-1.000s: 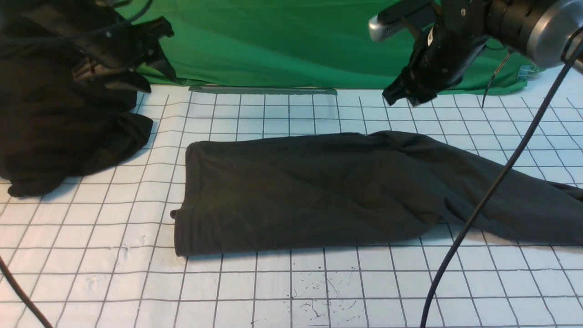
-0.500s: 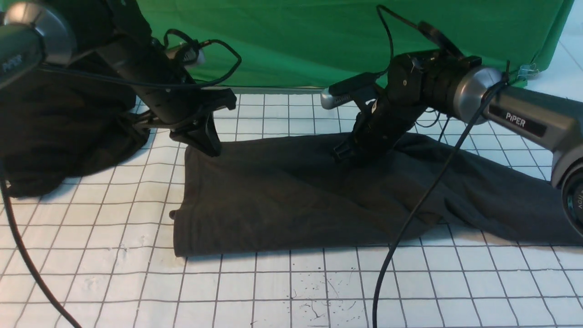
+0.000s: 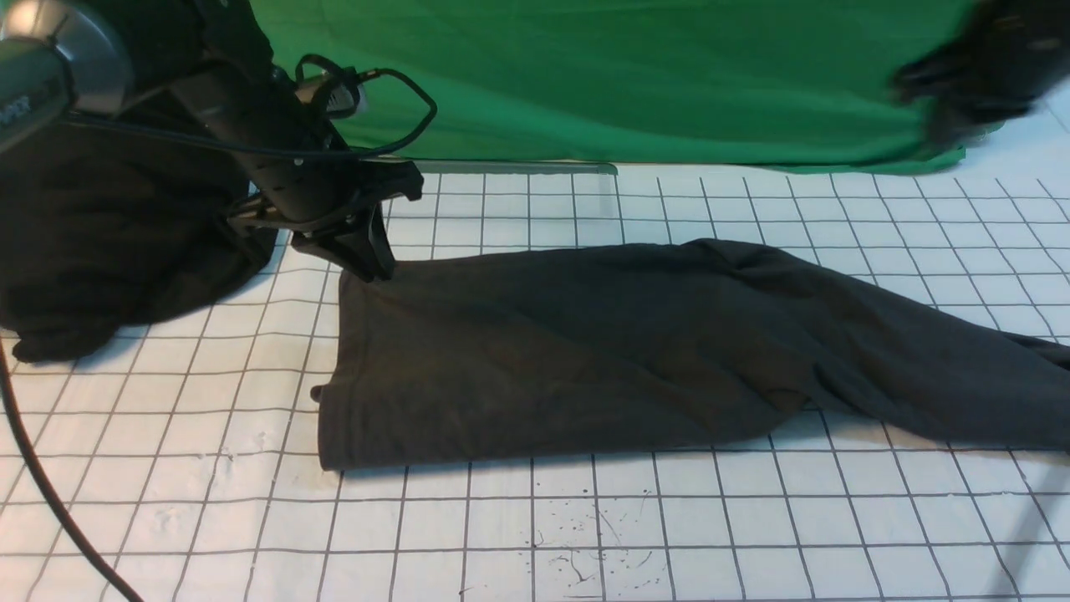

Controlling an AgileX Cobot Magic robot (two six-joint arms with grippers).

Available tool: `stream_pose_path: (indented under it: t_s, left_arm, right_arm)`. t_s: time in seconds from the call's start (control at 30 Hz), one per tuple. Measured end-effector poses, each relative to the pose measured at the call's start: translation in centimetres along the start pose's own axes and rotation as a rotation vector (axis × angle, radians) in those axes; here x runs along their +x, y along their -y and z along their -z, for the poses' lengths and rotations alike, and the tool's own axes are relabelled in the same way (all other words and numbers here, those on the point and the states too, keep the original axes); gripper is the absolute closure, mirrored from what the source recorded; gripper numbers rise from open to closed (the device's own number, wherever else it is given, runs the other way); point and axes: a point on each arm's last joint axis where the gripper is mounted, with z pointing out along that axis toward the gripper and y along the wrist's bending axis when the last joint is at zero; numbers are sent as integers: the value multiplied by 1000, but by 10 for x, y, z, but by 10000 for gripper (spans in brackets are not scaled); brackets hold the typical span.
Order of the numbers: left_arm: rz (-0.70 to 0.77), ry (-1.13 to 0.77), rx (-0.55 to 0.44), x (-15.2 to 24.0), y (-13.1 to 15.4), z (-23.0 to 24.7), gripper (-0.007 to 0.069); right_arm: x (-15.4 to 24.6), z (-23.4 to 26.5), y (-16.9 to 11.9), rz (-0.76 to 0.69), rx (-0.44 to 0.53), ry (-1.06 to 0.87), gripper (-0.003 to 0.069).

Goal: Fold a long-sleeved shirt over a white checkered tablecloth.
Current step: 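Pull the folded dark garment lengthwise by its ends to straighten it flat on the table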

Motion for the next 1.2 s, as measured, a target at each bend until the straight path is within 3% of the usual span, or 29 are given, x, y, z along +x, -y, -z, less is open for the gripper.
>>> stream_pose_path:
  t_s: [0.13, 0.2, 0.33, 0.47, 0.83, 1.2]
  left_arm:
    - [0, 9, 0, -1, 0, 0, 428]
    - [0, 25, 1, -2, 0, 0, 384]
    - [8, 33, 17, -3, 2, 0, 332]
    - [12, 39, 23, -4, 2, 0, 323]
    - [14, 53, 28, -5, 3, 0, 319]
    - [14, 53, 28, -5, 3, 0, 319]
  right_arm:
    - [44, 16, 32, -90, 45, -72, 604]
    - [77, 13, 53, -162, 77, -97, 538]
    - [127, -30, 80, -262, 122, -123, 385]
    - [148, -69, 89, -290, 136, -134, 321]
    - [159, -132, 100, -258, 126, -191, 304]
    - [150, -125, 104, -219, 138, -202, 302]
